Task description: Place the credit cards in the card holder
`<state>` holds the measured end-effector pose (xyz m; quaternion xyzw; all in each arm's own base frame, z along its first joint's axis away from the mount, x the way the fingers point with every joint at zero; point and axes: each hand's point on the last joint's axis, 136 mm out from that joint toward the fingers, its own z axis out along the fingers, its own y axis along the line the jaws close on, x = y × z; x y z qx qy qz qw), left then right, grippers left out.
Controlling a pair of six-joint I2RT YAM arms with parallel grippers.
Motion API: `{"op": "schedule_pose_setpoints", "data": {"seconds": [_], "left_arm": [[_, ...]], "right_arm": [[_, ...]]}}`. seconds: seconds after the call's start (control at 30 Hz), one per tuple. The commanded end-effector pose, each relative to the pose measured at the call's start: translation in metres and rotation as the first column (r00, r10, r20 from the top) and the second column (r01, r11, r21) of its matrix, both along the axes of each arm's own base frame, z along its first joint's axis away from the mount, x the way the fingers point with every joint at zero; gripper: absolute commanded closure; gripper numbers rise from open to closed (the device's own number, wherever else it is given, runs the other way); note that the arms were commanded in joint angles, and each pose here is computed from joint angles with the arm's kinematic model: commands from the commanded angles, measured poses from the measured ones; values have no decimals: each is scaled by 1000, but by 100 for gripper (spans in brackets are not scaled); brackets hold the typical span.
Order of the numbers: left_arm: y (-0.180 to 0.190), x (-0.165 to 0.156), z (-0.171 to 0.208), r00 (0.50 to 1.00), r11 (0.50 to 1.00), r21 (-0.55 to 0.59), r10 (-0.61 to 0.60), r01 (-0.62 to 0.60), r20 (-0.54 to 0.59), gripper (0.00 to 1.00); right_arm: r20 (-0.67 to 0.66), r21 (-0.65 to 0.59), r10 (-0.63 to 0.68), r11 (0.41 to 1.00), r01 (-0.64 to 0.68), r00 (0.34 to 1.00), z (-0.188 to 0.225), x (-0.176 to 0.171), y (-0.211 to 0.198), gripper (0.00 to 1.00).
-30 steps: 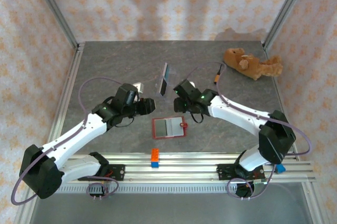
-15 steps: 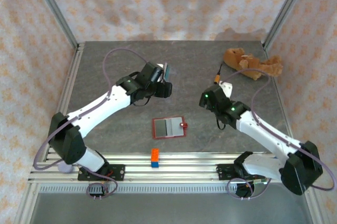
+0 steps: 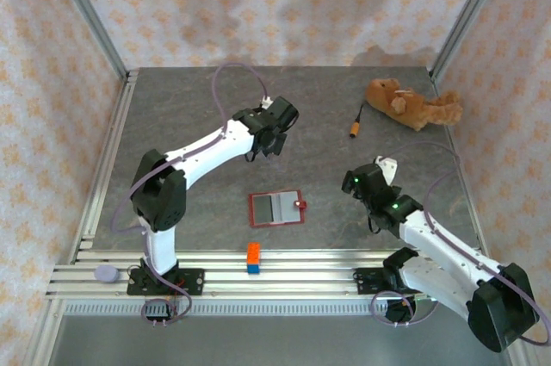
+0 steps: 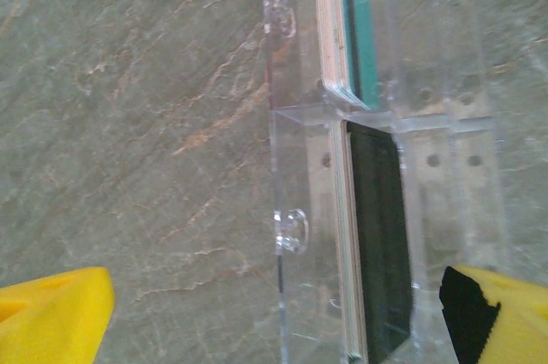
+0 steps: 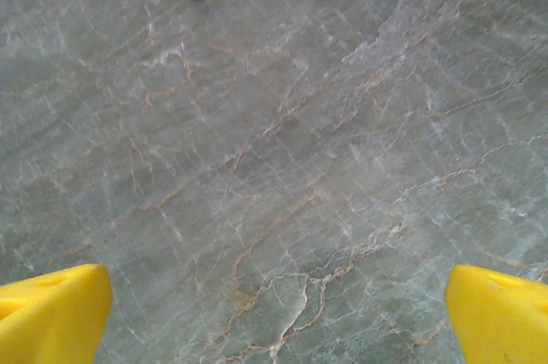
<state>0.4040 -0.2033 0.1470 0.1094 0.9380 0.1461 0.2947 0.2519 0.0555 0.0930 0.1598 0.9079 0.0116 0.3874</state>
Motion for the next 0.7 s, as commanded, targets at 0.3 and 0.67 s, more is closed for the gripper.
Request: {"op": "schedule_pose_setpoints", "data": {"seconds": [0.3,0.67], "left_arm": [[18,14,-21,999,979,197,39,-42,19,0],[30,17,-4,994,962,256,74,-92,78,9]], "right_arm": [[60,51,66,996,-70,996,3,4,12,0],[62,57,79,995,-83,995,2,4,14,0]]}}
